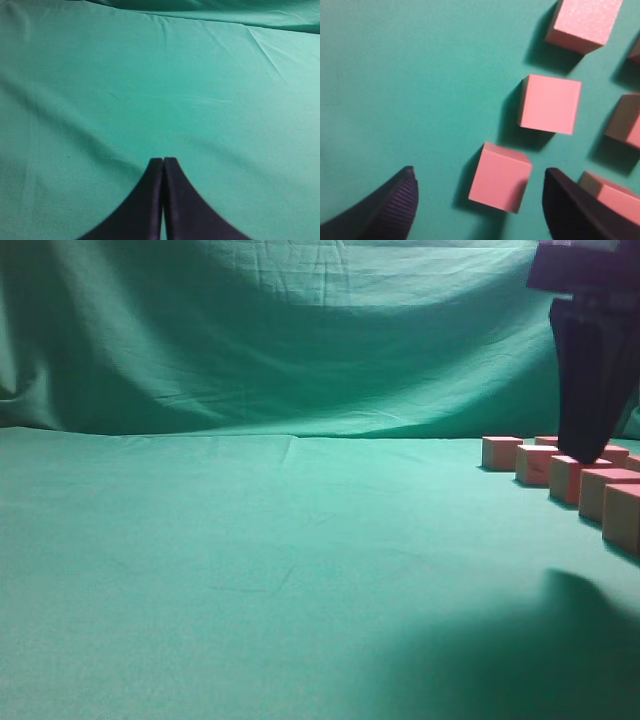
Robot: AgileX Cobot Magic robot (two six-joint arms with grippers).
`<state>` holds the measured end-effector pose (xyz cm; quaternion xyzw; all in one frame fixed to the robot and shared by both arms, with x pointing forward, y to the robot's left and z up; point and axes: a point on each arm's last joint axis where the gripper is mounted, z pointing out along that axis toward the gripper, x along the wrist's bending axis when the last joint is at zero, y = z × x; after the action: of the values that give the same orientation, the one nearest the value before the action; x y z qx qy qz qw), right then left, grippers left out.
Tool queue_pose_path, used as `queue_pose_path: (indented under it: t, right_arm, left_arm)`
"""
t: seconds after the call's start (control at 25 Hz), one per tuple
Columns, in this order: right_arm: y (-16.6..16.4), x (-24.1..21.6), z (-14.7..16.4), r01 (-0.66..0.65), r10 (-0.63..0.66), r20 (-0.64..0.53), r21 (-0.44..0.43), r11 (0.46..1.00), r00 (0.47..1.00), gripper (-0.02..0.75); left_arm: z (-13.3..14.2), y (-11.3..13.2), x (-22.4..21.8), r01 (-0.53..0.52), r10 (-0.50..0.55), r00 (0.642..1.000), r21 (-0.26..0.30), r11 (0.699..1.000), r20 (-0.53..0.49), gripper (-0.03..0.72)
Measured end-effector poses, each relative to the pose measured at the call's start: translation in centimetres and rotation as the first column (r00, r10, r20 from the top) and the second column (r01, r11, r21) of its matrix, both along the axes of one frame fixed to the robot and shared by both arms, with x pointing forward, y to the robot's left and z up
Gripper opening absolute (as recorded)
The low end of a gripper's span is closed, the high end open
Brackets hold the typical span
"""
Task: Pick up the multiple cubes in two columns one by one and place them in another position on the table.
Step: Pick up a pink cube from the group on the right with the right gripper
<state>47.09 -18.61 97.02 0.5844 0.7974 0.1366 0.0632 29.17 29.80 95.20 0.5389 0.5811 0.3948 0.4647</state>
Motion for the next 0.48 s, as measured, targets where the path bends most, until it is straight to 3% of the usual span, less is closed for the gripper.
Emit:
queue_pose_path:
  t: [0.48]
  right_arm:
    - [0.5, 1.1, -3.7, 0.004, -0.007, -0.082, -0.039, 0.999, 0.997, 0.482]
  left_arm:
    - [0.0, 0.0, 0.0, 0.0, 0.0, 1.0, 0.0, 1.0, 0.0, 0.0]
